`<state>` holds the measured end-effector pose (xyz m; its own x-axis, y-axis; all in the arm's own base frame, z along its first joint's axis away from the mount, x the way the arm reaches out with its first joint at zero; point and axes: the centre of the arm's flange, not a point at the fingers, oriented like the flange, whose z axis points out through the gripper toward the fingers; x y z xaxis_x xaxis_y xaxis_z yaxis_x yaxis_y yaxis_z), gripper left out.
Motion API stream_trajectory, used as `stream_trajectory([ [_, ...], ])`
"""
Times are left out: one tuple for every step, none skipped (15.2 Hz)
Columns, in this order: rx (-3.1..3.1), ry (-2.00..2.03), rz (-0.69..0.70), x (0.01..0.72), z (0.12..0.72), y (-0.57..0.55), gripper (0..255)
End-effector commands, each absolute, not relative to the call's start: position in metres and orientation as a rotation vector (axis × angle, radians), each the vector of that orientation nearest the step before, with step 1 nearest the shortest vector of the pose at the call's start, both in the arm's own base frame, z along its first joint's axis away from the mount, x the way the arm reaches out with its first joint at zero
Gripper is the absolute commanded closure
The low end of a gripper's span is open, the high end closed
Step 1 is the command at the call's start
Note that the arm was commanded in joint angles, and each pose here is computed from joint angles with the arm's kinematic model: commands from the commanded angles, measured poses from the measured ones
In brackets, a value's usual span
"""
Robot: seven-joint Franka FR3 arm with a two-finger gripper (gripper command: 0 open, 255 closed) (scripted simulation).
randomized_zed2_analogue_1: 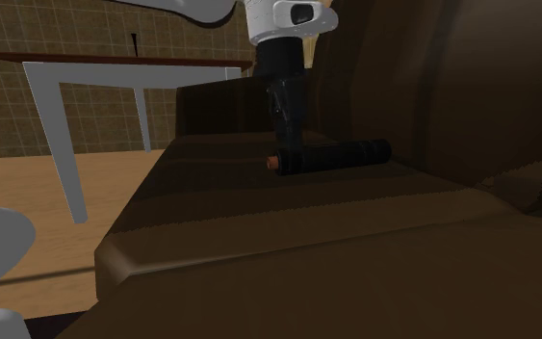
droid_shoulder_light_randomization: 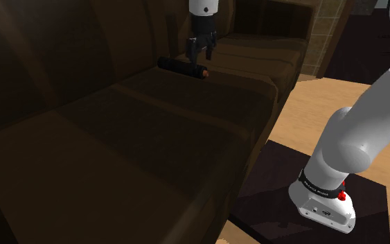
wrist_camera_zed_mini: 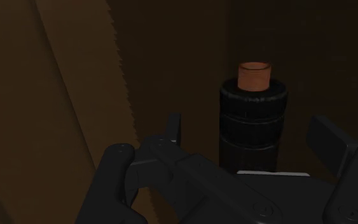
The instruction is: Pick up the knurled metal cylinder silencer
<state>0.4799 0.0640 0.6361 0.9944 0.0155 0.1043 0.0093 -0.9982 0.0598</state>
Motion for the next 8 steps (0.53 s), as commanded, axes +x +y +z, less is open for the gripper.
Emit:
stream_trajectory([
  [3.087,0.013,0.162,0.509,0.640,0.066,0],
  [3.091,0.010,0.162,0.521,0.643,0.068,0],
  [3.095,0.007,0.162,0.534,0.645,0.070,0],
  [3.099,0.005,0.163,0.547,0.648,0.072,0],
  [3.103,0.002,0.163,0.559,0.650,0.075,0],
  [3.104,0.001,0.163,0.564,0.651,0.075,0],
  [3.104,0.001,0.163,0.564,0.646,0.075,0],
  [3.104,0.001,0.163,0.564,0.641,0.075,0],
])
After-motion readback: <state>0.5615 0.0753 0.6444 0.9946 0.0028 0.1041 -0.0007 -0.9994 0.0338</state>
